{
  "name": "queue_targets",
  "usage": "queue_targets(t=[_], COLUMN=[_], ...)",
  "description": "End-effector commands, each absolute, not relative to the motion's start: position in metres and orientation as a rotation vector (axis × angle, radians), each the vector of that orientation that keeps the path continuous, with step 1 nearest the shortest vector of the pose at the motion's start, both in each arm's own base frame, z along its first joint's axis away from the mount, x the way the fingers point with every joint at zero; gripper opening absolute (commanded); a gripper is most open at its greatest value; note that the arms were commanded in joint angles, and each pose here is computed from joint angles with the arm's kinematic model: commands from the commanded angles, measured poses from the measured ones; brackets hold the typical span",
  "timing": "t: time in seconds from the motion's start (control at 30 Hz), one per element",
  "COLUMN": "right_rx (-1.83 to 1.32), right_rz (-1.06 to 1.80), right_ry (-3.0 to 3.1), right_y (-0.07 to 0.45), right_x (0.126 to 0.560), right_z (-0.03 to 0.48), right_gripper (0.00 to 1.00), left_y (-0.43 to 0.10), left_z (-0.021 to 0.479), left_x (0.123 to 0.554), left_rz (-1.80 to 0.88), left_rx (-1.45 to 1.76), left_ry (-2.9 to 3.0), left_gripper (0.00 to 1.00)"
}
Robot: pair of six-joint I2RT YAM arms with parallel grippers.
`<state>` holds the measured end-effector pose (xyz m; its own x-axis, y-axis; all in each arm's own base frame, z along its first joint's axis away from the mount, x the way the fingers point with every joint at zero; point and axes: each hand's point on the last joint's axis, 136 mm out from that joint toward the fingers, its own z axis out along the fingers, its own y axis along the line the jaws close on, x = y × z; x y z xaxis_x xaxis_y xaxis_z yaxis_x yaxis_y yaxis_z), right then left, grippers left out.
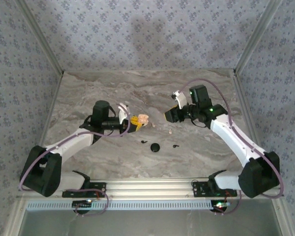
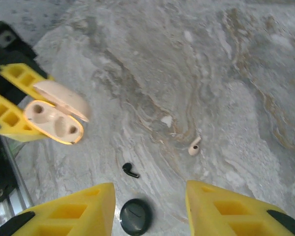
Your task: Insert the wireless bluetooth earbuds into the charging case
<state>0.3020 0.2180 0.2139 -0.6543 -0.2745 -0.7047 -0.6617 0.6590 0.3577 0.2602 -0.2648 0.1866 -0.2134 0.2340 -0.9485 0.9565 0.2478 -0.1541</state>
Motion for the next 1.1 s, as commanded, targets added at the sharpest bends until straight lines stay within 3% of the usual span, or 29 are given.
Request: queue_targets(t=[0.0, 0.2, 0.7, 1.07], right_rx=[-0.527, -0.453, -0.623, -0.665], right_rz=[0.719, 0.627, 0.415, 0.481], right_ry=[2.454, 2.619, 2.846, 2.89], right_y=[0.206, 0.211, 0.265, 0.293], right_x=[0.317, 0.33, 0.36, 0.37], right_z=[0.196, 0.174, 0.096, 0.058], right_gripper=[0.44, 0.44, 0.49, 0.49], left_y=[-0.252, -0.232, -0.215, -0.212], left_z=[0.201, 0.192, 0.185, 0.186], left_x=[0.274, 0.284, 0.291, 0.292], left_rz=[-0.991, -0.948, -0.893, -0.878], left_rx=[1.026, 0.932, 0.87, 0.866], left_ry=[1.59, 1.623, 1.668, 1.671], left_gripper=[0.14, 0.14, 0.13, 0.13])
